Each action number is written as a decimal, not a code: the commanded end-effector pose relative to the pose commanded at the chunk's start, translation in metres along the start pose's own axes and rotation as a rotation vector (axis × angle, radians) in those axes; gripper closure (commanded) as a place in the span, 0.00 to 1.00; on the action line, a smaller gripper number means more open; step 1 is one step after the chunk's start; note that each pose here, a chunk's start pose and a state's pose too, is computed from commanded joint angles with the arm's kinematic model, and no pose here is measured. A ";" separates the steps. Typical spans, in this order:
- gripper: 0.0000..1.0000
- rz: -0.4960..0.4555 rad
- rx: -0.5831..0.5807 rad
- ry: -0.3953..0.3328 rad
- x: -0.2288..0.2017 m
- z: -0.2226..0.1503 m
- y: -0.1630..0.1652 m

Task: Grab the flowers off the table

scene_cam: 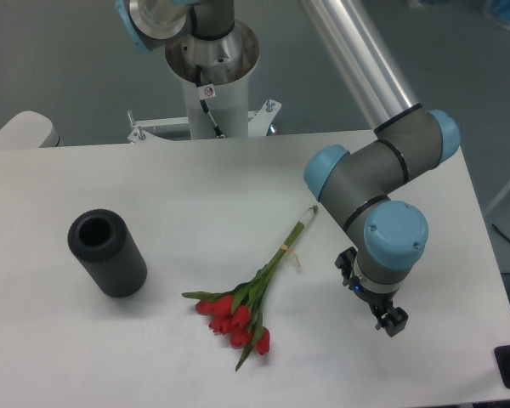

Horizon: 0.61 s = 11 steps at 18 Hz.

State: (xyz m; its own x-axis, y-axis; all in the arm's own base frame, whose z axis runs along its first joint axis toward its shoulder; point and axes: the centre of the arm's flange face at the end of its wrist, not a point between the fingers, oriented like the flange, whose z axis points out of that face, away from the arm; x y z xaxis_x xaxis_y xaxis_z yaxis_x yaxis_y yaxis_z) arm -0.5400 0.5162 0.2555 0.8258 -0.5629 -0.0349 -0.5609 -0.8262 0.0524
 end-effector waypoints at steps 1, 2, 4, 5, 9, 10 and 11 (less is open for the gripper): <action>0.00 -0.003 0.001 0.003 0.002 0.002 0.001; 0.00 -0.005 0.000 0.002 0.003 0.002 0.000; 0.00 -0.007 -0.001 0.006 0.006 0.003 0.000; 0.00 -0.007 0.003 0.005 0.008 0.001 -0.002; 0.00 -0.012 0.003 0.026 0.022 -0.002 -0.002; 0.00 -0.014 0.002 0.032 0.027 -0.003 -0.001; 0.00 -0.010 0.002 0.040 0.033 -0.004 -0.003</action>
State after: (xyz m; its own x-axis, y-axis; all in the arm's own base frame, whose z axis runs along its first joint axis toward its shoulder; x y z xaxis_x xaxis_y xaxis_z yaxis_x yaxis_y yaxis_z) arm -0.5105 0.5005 0.2577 0.8332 -0.5530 0.0041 -0.5525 -0.8320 0.0506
